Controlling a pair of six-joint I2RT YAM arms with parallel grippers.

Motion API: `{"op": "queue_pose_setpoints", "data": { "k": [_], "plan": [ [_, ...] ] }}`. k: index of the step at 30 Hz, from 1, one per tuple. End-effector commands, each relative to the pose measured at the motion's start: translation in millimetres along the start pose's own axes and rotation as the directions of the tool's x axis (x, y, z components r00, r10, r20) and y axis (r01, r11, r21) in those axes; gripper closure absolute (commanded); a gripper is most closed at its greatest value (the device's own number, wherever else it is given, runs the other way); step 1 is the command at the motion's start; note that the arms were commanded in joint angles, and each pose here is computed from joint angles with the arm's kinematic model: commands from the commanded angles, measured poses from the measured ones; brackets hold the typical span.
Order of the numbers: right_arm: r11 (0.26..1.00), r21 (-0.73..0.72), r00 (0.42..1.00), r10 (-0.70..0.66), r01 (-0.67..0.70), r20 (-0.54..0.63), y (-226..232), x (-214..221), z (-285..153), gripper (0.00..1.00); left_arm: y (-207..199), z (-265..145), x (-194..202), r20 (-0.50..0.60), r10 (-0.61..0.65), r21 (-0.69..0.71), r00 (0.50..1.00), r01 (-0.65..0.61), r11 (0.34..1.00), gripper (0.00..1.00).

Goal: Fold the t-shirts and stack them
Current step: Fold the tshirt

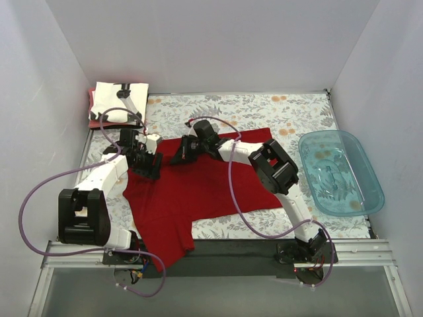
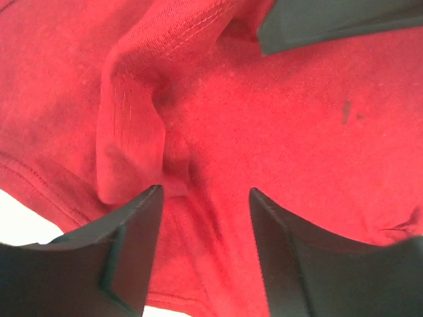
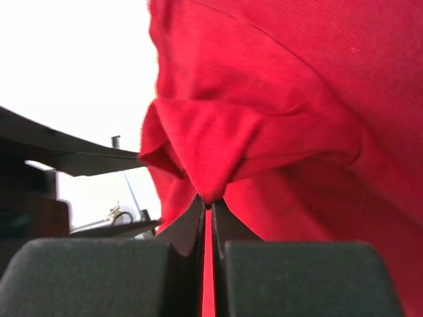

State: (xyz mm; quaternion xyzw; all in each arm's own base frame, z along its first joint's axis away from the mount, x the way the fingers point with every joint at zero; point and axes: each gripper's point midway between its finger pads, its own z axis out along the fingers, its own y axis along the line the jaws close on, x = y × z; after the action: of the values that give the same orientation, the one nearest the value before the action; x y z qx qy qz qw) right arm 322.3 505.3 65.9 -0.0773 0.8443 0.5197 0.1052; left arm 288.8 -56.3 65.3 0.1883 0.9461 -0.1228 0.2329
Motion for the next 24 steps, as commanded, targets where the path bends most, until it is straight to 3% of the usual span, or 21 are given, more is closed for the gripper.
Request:
{"op": "queue_pose_setpoints", "data": {
  "k": [1, 5, 8, 12, 15, 20, 24],
  "plan": [
    [0.995, -0.084, 0.999, -0.042, 0.044, 0.020, 39.4, -9.1, -21.4, 0.99, 9.5, -0.4, -5.6, 0.023, 0.047, -0.084, 0.999, -0.045, 0.995, 0.49],
    [0.996, -0.086, 1.000, -0.016, 0.017, 0.007, 38.9, -6.8, -26.0, 0.99, 12.3, -2.2, -5.8, 0.015, 0.049, -0.105, 0.999, -0.047, 0.993, 0.57],
    [0.996, -0.090, 1.000, 0.005, -0.006, -0.006, 37.9, -4.8, -30.8, 0.99, 6.3, -9.2, -3.5, 0.018, 0.052, -0.084, 0.999, -0.050, 0.995, 0.56],
    [0.996, -0.092, 0.999, 0.015, -0.018, -0.028, 36.3, 1.5, -36.6, 0.99, 3.6, -10.8, 19.6, -0.060, 0.050, -0.073, 0.997, -0.055, 0.996, 0.56],
    [0.995, -0.087, 0.998, 0.034, -0.039, -0.055, 33.3, 11.2, -41.2, 0.99, 11.1, -19.1, 16.7, -0.026, 0.050, -0.103, 0.998, -0.053, 0.993, 0.56],
    [0.997, -0.069, 0.997, 0.029, -0.034, -0.069, 24.7, 22.4, -49.4, 0.99, 36.2, -34.9, 3.2, 0.022, -0.121, -0.056, 0.992, 0.122, 0.991, 0.57],
    [0.998, -0.055, 0.997, 0.012, -0.015, -0.071, 18.0, 24.3, -46.9, 0.99, 55.3, -26.2, 7.1, -0.014, -0.235, -0.052, 0.972, 0.234, 0.971, 0.59]
  ]
}}
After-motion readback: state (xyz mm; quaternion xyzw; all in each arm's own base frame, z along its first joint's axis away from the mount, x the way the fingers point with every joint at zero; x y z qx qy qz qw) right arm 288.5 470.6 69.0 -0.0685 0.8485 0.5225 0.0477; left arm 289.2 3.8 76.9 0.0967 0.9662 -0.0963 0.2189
